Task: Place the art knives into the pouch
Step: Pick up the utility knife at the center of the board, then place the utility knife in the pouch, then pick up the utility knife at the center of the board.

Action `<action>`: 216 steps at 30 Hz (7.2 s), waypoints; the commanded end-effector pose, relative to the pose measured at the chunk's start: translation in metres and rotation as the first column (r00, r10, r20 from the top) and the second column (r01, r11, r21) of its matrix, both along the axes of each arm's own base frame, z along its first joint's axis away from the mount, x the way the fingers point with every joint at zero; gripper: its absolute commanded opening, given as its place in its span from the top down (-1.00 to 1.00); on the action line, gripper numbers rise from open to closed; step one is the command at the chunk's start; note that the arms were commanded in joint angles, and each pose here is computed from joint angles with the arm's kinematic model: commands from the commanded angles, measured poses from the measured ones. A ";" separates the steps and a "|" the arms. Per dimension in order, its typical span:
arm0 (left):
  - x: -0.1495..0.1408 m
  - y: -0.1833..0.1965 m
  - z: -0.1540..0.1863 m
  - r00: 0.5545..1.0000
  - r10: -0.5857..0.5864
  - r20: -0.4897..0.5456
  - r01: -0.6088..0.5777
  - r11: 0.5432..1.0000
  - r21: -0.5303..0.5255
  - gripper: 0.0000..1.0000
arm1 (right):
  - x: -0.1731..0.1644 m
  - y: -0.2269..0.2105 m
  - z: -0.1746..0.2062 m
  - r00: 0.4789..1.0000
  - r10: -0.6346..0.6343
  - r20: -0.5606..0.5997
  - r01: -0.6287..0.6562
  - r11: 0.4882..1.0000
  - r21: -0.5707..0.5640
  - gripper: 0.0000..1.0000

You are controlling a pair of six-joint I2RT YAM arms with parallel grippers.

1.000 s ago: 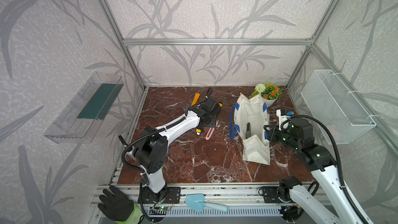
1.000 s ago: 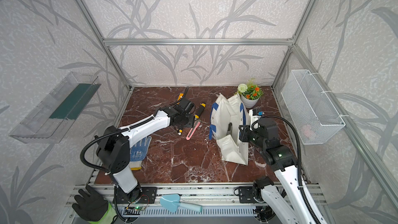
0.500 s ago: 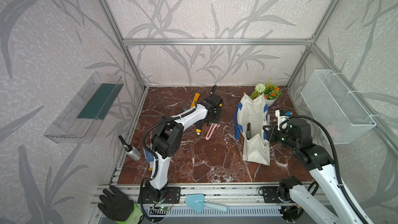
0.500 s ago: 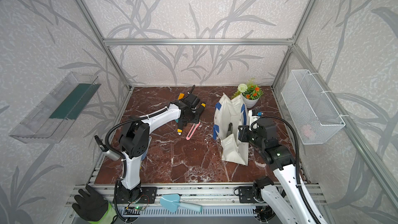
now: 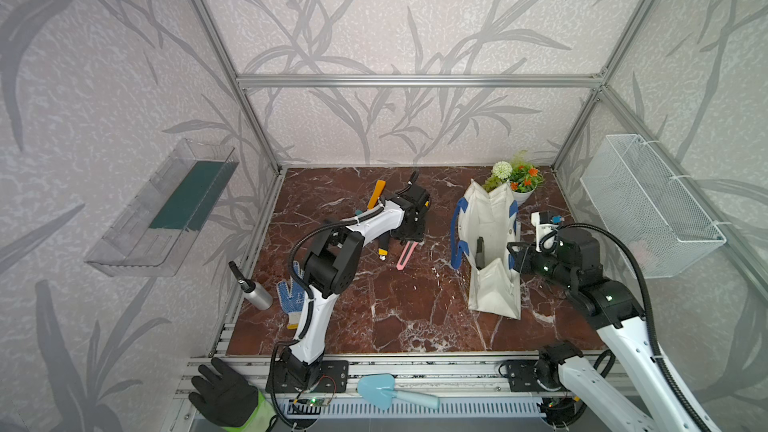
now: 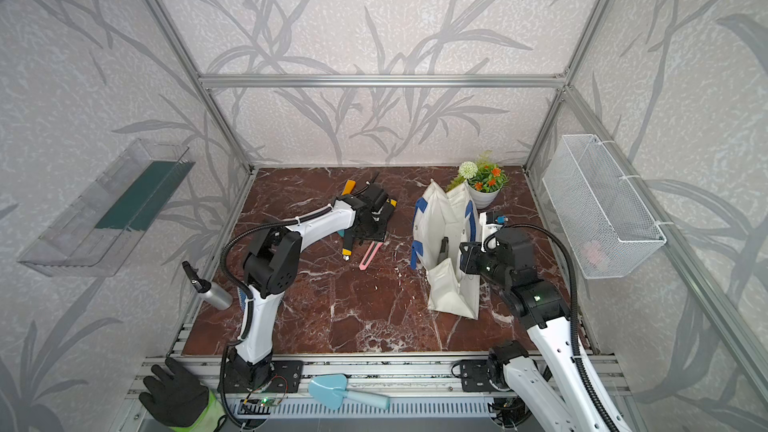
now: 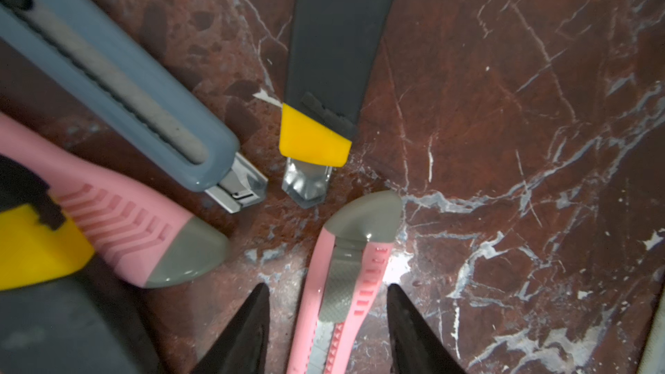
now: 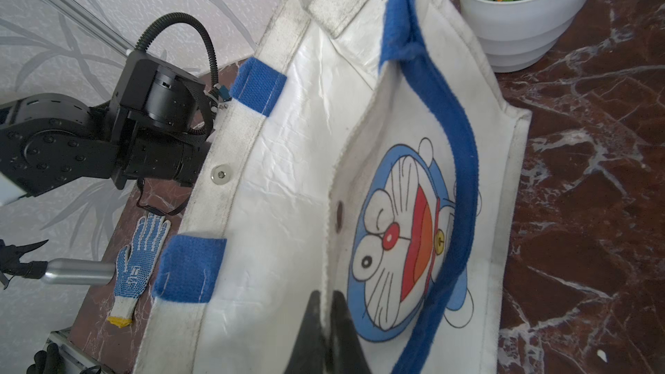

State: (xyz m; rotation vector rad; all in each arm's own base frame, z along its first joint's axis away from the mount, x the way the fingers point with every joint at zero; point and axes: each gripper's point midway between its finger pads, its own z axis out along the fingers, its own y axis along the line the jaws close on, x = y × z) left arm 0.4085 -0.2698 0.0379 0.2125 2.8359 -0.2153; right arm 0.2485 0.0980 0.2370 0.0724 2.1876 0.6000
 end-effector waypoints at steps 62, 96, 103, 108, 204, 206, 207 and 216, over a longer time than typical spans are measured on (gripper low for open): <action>-0.026 -0.038 -0.057 0.996 -0.041 -0.084 0.052 0.990 0.133 0.39 | 0.001 -0.009 -0.008 0.999 -0.037 -0.009 0.036 0.999 -0.038 1.00; -0.024 -0.030 0.030 0.996 -0.022 0.084 0.017 0.998 0.055 0.93 | -0.003 -0.004 -0.002 0.999 0.019 0.032 -0.017 0.998 -0.053 1.00; -0.031 -0.038 0.104 0.982 -0.047 0.184 0.055 0.998 -0.036 0.96 | -0.001 0.011 0.006 0.993 0.097 0.066 -0.096 0.995 -0.008 1.00; -0.039 -0.048 0.151 0.966 -0.065 0.251 0.088 0.993 -0.082 1.00 | -0.001 0.018 0.012 0.988 0.139 0.069 -0.139 0.990 -0.009 1.00; 0.000 0.109 0.081 0.946 0.282 0.162 -0.272 0.959 -0.078 -0.46 | -0.022 -0.013 -0.005 0.999 -0.007 0.042 0.010 0.999 -0.052 1.00; 0.004 0.109 0.071 0.948 0.282 0.151 -0.276 0.959 -0.056 -0.42 | -0.022 -0.014 -0.005 0.999 -0.009 0.045 0.012 0.998 -0.057 1.00; 0.005 0.109 0.064 0.950 0.279 0.143 -0.276 0.960 -0.041 -0.40 | -0.023 -0.014 -0.005 0.999 -0.010 0.047 0.012 0.998 -0.058 1.00; 0.014 0.103 0.024 0.959 0.273 0.072 -0.274 0.962 0.002 -0.29 | -0.021 -0.014 -0.009 0.999 -0.008 0.042 0.010 0.998 -0.060 1.00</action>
